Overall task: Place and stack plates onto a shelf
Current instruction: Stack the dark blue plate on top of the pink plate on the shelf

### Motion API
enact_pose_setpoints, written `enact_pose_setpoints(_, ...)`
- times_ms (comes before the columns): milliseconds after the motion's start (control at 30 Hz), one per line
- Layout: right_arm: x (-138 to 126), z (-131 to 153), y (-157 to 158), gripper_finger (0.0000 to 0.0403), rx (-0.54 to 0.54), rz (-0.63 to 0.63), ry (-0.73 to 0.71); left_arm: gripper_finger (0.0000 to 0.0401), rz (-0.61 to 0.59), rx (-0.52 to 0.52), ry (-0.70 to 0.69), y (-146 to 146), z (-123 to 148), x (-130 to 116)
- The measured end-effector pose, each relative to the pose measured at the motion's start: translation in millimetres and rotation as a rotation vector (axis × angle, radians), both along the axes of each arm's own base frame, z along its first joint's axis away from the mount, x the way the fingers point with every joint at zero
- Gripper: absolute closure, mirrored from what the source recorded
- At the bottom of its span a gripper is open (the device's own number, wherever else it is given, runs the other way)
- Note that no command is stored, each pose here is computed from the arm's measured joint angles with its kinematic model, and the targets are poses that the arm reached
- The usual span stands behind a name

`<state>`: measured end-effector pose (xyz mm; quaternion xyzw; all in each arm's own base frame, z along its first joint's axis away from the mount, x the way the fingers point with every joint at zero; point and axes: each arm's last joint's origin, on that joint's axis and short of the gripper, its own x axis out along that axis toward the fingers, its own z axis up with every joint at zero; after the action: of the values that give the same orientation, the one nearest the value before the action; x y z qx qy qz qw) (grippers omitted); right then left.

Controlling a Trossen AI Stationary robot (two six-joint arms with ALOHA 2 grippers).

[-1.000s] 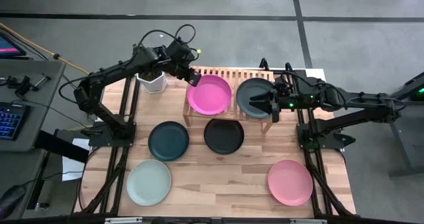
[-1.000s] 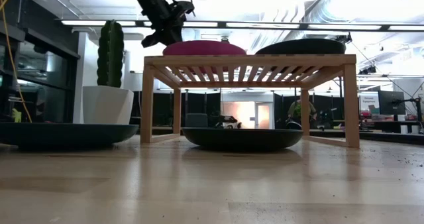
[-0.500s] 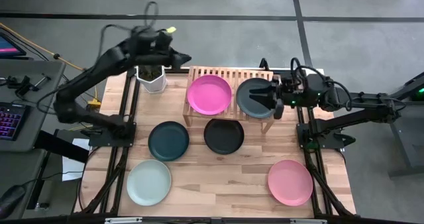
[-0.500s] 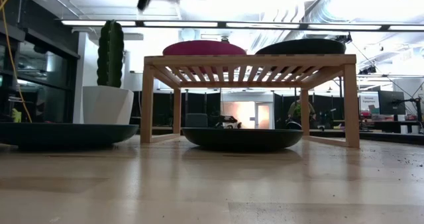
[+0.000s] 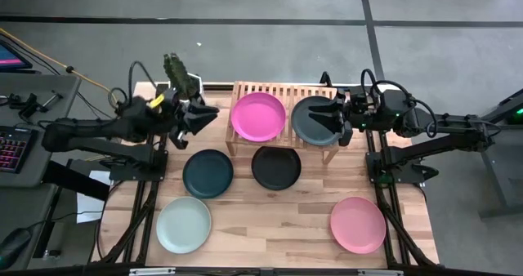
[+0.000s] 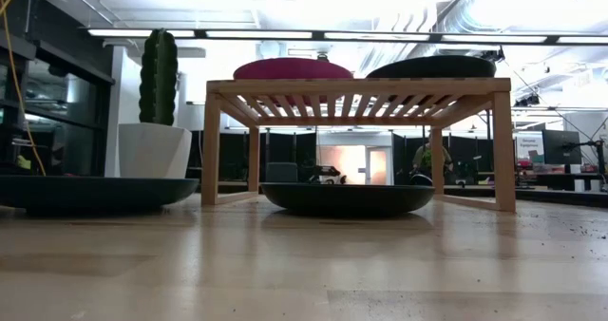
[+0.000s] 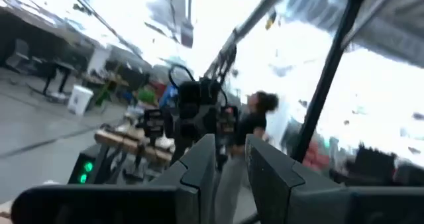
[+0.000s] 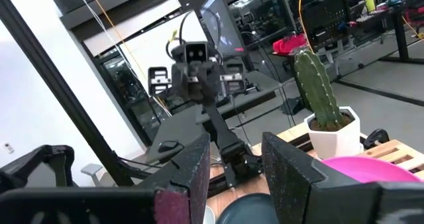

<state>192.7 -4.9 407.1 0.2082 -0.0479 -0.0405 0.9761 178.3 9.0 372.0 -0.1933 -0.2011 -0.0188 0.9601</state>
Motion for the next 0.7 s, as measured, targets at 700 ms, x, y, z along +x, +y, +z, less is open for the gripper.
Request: enact_pose_setpoints(700, 0.0, -0.5, 0.0, 0.0284, 0.0, -0.001, 0.005, 0.0327, 0.074, 0.023, 0.075, 0.4, -15.9, -5.9)
